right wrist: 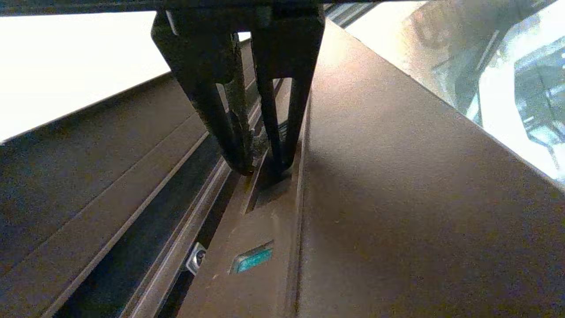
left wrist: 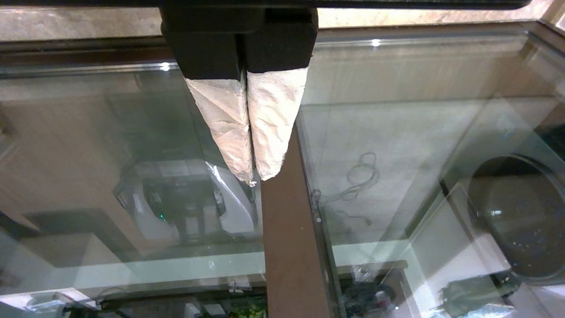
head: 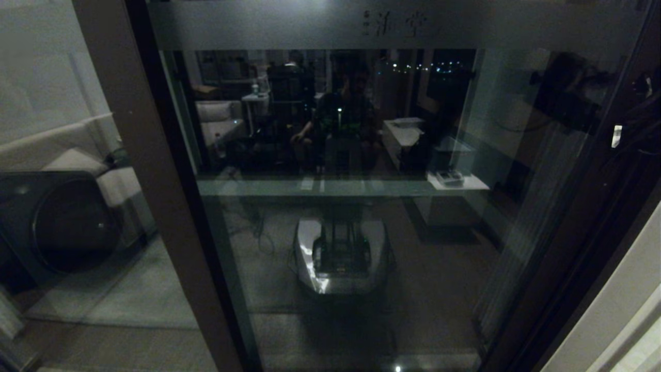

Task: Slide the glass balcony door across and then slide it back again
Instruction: Close the slid door

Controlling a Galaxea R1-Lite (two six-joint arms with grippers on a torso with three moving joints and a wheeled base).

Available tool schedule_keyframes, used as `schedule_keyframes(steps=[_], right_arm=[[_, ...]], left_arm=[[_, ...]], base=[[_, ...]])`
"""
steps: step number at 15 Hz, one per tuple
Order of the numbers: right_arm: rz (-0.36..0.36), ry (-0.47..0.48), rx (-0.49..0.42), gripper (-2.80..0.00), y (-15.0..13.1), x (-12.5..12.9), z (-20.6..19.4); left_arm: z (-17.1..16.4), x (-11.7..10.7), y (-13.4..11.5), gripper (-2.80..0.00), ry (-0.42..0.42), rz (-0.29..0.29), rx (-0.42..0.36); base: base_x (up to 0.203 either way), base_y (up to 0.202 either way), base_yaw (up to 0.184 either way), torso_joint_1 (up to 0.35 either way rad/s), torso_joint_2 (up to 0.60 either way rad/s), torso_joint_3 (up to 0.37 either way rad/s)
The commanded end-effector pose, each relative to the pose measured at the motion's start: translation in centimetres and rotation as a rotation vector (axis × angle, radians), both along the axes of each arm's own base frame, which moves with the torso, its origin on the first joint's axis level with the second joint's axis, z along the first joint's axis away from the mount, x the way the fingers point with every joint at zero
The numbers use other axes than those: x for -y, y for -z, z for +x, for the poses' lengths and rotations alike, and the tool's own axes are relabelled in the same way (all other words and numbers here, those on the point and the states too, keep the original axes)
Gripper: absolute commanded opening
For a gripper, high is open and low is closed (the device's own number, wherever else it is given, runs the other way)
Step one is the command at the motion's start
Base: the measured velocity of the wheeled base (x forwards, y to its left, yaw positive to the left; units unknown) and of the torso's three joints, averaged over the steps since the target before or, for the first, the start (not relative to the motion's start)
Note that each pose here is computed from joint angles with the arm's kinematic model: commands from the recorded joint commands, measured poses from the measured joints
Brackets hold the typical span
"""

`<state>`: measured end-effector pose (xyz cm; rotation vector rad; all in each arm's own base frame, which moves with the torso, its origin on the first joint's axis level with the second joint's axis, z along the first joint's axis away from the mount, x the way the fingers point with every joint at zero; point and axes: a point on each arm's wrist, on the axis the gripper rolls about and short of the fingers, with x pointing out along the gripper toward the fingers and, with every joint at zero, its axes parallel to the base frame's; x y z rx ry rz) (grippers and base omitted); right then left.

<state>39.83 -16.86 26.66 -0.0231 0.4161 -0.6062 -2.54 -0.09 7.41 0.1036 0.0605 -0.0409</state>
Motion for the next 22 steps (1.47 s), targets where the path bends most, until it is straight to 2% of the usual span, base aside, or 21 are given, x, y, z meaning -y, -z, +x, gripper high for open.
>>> schedule_keyframes(steps=[1,22], right_arm=[[-0.001,0.005,-0.006,-2.80,0.47,0.32,0.24],[-0.012,0.023,0.015,-2.80,0.39,1.16,0.16]], left_arm=[[-0.01,0.00,-0.02,-2.80,0.001,0.001,0.001],[-0.01,0.00,-0.01,-2.80,0.001,0.001,0.001]], base=[[0.000,0.000,0.000,0.000,0.00,0.000],[0.000,0.000,0.000,0.000,0.00,0.000]])
